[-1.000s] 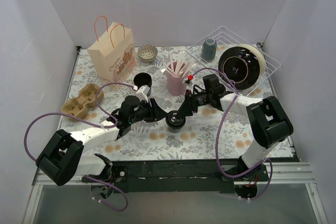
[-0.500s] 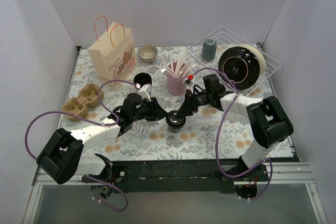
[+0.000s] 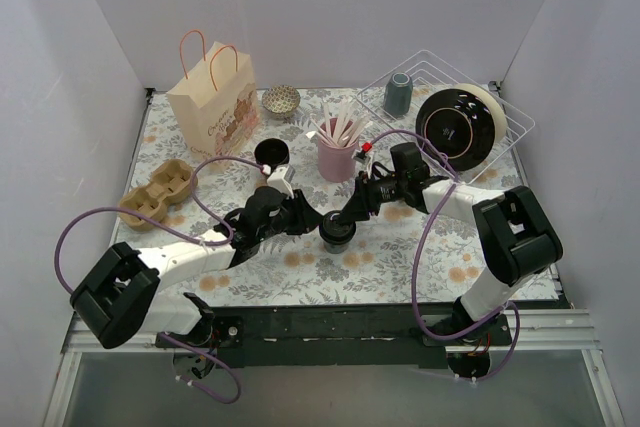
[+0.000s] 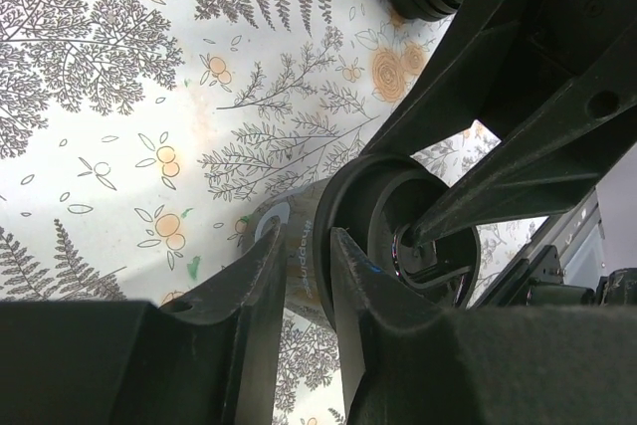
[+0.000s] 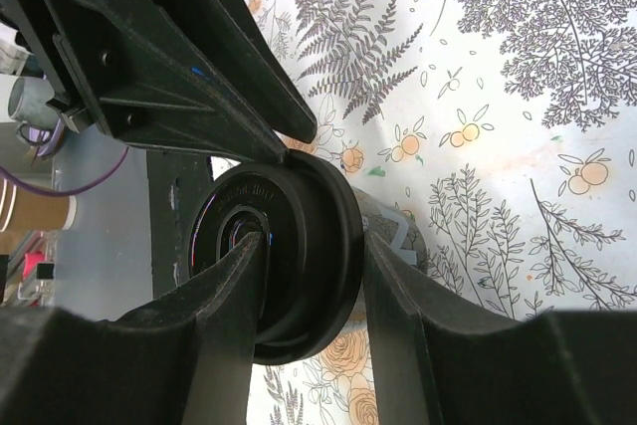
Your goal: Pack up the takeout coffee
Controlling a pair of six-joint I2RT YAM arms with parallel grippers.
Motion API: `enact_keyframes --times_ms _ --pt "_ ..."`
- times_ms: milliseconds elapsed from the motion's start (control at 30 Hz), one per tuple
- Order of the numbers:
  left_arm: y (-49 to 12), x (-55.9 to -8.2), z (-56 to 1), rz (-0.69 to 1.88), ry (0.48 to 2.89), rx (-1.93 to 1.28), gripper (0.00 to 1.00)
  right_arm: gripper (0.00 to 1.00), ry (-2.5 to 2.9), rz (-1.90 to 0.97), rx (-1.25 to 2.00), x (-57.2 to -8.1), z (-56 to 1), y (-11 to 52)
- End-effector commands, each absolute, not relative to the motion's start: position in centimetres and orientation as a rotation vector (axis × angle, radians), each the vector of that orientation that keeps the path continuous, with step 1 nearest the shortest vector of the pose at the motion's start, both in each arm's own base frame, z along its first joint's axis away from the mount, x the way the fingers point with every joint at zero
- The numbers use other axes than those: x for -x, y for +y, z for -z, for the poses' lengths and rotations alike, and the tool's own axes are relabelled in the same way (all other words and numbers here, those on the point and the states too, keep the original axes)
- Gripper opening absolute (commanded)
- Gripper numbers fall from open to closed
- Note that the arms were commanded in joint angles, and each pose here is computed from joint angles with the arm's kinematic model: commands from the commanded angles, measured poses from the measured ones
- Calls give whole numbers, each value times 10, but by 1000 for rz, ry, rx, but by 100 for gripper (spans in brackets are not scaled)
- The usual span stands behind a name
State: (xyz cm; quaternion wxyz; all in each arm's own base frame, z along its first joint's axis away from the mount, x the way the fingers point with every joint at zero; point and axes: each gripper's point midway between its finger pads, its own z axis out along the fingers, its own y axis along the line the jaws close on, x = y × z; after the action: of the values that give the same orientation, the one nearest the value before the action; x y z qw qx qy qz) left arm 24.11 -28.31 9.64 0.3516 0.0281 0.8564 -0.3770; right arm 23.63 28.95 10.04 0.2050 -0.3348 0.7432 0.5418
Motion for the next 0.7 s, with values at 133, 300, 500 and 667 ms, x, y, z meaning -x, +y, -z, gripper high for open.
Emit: enact_keyframes --times_ms 133,300,500,667 --pt "-235 -152 -2 743 2661 -149 27 11 2375 -1176 852 -230 -13 257" --pt "-257 -179 -59 849 2497 -123 50 11 2361 -1164 849 -231 -20 257" --pt "-258 -204 -118 874 2377 -102 54 10 2374 -1154 817 -228 -20 254" --pt "-270 -186 -145 1067 2315 -144 54 9 2374 -1148 772 -225 -19 251"
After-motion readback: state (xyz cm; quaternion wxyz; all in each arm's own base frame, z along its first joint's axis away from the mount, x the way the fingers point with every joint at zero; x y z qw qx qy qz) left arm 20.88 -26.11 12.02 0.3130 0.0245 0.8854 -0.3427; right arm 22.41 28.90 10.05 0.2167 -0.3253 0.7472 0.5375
